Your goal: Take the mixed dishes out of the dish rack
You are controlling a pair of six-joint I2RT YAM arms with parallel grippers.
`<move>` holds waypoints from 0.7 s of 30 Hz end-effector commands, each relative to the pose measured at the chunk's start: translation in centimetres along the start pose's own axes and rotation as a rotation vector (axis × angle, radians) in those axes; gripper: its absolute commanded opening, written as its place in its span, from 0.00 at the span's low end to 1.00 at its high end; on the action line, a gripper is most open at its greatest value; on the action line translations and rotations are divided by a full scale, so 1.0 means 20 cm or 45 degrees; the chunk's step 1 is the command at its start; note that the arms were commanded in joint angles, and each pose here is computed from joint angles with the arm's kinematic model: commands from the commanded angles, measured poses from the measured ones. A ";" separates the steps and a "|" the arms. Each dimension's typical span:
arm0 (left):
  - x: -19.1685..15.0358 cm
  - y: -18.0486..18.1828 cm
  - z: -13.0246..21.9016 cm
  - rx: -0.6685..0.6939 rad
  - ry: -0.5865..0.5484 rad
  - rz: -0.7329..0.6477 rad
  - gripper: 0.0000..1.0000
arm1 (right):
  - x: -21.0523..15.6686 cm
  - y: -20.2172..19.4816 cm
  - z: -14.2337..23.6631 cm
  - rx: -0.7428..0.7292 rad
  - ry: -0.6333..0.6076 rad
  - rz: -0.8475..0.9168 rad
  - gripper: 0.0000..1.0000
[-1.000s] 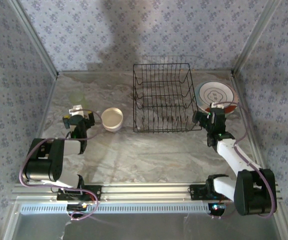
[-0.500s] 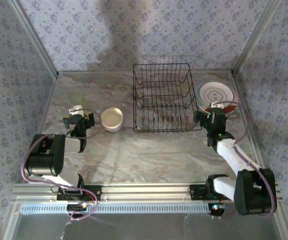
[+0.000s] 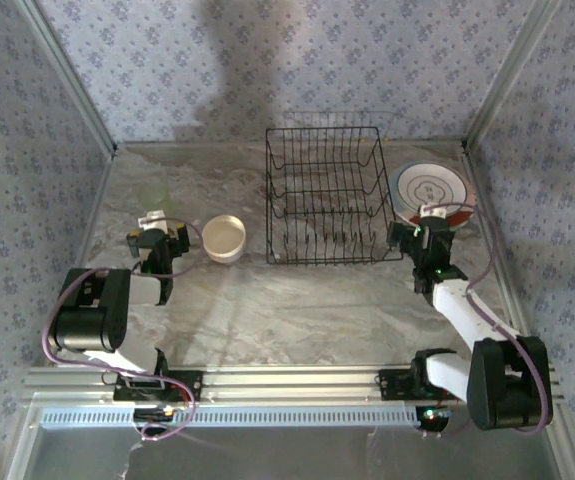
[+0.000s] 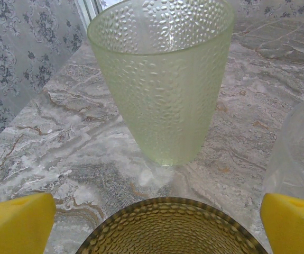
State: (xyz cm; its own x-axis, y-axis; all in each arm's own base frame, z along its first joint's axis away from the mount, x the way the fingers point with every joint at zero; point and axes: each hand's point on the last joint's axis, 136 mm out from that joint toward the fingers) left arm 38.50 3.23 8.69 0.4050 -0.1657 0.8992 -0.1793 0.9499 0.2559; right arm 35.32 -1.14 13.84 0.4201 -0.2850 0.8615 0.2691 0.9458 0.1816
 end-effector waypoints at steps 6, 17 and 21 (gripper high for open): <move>0.05 0.00 -0.01 -0.019 -0.036 0.016 0.99 | -0.04 -0.03 -0.08 -0.010 -0.091 0.105 1.00; 0.05 0.00 -0.01 -0.019 -0.035 0.015 0.99 | -0.04 -0.03 -0.18 -0.012 -0.153 0.168 1.00; 0.05 0.00 -0.01 -0.019 -0.035 0.016 0.99 | -0.05 -0.05 -0.21 0.000 -0.164 0.150 1.00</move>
State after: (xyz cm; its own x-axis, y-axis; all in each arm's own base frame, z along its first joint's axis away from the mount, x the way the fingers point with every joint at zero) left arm 38.54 3.12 8.62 0.4043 -0.1641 0.8998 -0.1673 0.9539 0.2492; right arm 38.94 -1.88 13.90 0.2354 -0.1909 0.9530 0.2162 0.9662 0.1402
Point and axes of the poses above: each hand's point on the last joint's axis, 136 mm out from that joint toward the fingers, its own z axis back along the fingers, its own y axis along the line the jaws close on, x = y × z, and after that the axes turned 11 degrees about -z, right-handed
